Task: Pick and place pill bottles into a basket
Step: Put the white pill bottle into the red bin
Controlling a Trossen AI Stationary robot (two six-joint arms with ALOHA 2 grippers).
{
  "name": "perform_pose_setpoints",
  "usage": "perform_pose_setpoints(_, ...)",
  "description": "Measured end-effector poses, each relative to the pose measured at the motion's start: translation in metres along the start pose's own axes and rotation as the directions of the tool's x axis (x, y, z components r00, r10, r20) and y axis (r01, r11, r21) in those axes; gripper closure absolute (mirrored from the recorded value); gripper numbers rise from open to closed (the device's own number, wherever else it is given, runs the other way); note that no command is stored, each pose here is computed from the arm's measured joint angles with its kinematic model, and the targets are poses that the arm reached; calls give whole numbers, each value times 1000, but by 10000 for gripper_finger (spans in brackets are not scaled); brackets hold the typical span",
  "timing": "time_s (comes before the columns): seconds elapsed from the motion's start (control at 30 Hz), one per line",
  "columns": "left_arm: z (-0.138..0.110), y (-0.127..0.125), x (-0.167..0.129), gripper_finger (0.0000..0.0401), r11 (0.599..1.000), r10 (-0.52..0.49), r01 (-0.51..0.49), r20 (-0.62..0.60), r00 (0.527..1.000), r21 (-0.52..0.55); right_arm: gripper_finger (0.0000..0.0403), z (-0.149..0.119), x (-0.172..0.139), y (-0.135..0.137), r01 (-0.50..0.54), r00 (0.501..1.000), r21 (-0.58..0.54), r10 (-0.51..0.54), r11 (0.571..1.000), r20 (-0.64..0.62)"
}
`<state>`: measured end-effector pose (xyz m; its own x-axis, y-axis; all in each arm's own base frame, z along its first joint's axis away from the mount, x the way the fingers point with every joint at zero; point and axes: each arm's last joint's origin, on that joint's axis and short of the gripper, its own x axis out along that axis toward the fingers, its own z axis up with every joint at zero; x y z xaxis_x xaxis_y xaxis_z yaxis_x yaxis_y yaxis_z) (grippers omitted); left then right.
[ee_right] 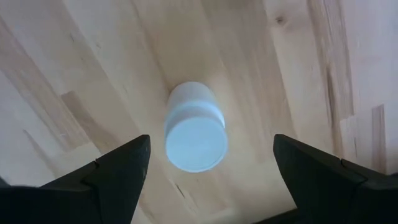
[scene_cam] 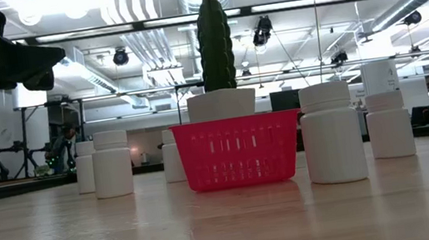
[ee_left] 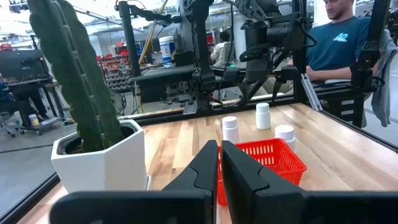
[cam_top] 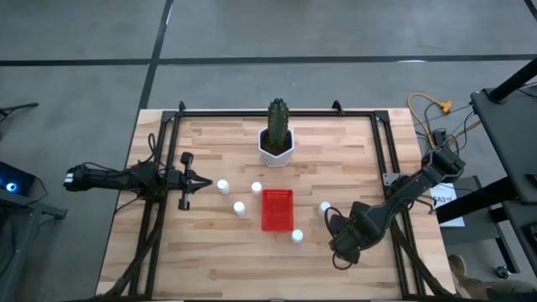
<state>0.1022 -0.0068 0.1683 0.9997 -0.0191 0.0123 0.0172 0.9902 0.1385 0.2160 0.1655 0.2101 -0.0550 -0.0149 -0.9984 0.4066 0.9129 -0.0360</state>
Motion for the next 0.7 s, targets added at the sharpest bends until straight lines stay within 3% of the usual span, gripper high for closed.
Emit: perform_pose_setpoints(0.7,0,0,0,398,1000,0,0,-1,1000,-3,74,-1,14,0,-23,1000,23,23,999,11)
